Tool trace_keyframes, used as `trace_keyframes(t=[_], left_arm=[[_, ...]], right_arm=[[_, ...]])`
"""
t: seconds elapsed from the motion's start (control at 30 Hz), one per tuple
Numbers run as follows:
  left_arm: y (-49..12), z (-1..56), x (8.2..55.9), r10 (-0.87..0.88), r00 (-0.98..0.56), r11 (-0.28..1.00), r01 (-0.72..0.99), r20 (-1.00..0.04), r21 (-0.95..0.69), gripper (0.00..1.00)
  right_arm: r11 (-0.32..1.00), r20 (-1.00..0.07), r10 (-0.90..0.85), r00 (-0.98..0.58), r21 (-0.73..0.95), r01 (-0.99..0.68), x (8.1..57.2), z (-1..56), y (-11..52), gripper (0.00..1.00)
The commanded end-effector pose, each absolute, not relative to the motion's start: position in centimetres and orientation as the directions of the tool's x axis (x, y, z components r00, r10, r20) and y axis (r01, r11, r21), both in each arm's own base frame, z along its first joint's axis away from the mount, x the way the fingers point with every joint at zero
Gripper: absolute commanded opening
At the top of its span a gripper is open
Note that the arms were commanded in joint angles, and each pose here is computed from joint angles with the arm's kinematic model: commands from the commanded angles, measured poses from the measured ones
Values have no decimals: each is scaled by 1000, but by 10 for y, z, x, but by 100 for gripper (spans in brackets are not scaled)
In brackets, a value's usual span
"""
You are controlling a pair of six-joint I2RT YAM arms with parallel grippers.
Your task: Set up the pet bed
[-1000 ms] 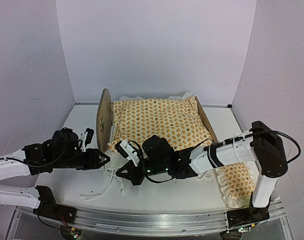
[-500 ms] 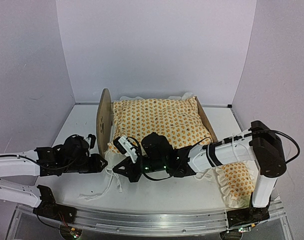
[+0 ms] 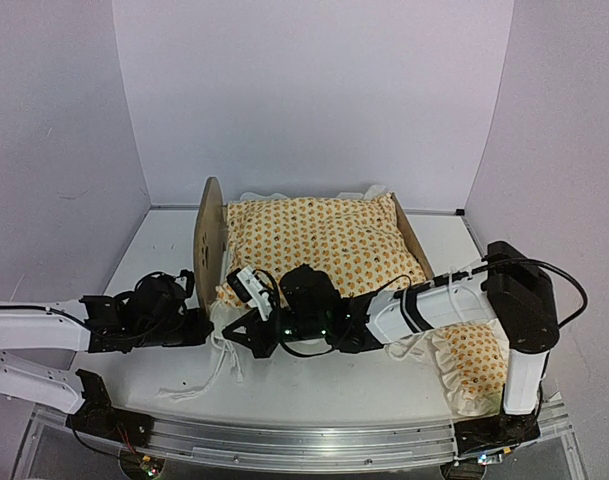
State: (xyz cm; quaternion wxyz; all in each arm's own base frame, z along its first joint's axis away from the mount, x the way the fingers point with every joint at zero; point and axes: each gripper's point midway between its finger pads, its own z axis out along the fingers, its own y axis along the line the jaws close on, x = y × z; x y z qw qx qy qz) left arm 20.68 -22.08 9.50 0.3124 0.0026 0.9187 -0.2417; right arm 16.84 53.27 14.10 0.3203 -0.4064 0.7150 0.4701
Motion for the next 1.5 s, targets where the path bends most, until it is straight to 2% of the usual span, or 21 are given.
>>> trace_keyframes(t=[0.0,0.13,0.43,0.7,0.77,0.9,0.97,1.1,1.17,1.2,1.47], left_arm=[[-226,119,203,-152,-782,844,216,-605,-490,0],[-221,133,195,-173,-768,813,242,-617,-529,0],[-234,154,177,-96,-777,740,362,-622,-567,0],[-244,155,168,-37,-805,711,395,-592,-582,1],[-242,159,169,-52,-807,716,381,-588,-585,12],[-226,182,175,-133,-792,749,313,-596,-584,48],[-203,186,183,-224,-778,803,193,-586,-564,58],[-191,180,189,-322,-811,779,66,-489,-623,54],[-191,172,195,-346,-835,757,21,-428,-653,42],[-191,171,197,-351,-841,747,13,-411,-665,39],[-218,173,200,-349,-868,621,68,-353,-781,33]], right_arm=[[213,-872,-132,-472,440,-872,196,166,554,0],[183,-880,-116,-461,437,-881,203,157,578,0],[226,-892,-62,-448,425,-877,223,140,594,0],[-17,-910,56,-412,411,-911,198,160,599,0],[-45,-906,56,-420,418,-907,196,155,599,0],[-79,-904,67,-422,417,-906,199,149,591,0],[-98,-907,68,-417,409,-907,199,149,589,0],[-144,-915,60,-398,387,-911,194,151,587,0],[-158,-920,56,-388,376,-913,192,151,587,0],[-168,-921,55,-385,371,-913,190,152,588,0],[-205,-927,49,-372,355,-912,185,155,589,0]])
